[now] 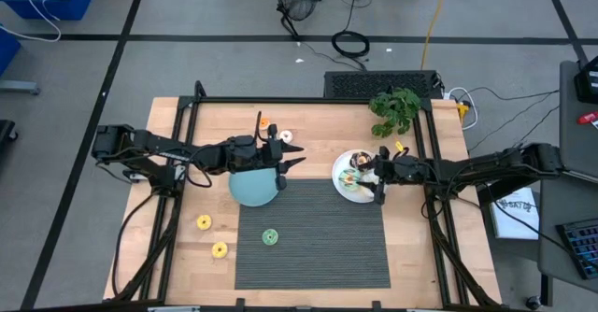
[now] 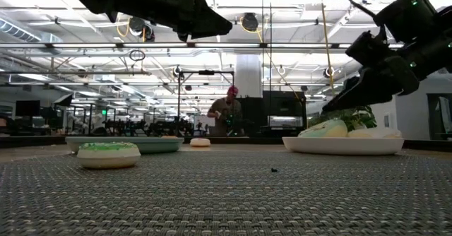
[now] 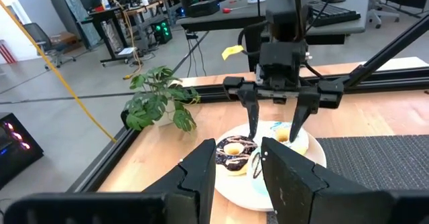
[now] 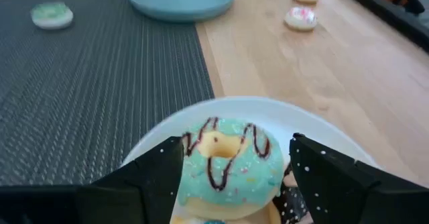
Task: Pick & Place donuts
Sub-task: Put the small green donut on the blue plate
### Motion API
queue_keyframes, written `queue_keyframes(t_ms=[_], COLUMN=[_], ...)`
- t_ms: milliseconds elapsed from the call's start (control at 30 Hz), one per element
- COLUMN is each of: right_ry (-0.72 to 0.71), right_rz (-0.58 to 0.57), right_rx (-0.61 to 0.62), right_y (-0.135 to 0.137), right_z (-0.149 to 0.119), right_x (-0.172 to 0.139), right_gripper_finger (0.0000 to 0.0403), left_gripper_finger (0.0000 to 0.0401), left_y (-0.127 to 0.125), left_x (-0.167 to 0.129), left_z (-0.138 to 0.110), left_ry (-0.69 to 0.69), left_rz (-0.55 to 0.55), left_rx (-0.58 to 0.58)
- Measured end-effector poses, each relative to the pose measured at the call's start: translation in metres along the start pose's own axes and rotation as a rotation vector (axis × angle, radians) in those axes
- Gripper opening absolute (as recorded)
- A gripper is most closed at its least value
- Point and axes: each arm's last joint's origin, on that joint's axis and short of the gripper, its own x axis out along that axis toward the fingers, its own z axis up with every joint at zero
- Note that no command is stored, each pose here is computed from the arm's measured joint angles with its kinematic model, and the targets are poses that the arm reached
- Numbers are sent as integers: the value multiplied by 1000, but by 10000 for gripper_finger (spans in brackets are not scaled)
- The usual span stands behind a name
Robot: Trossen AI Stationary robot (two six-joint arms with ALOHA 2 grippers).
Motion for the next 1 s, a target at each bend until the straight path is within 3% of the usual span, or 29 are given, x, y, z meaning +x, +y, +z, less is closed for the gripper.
queue_keyframes(t_ms=[400,733,1000], right_ry=[-285,-302,-373], right_rz=[22,18,126], right_rx=[106,38,3], right_y=[-3,-7,-6], right_z=[26,18,14], right_x=[-33,-59,-77], right_gripper_finger=[252,252,251], left_gripper_finger=[124,124,124], left_y=[0,0,0], left_x=[0,0,0], left_z=[0,0,0], left_ry=[0,-1,-2], left_rz=[0,0,0], left_rx=[-15,-50,-110])
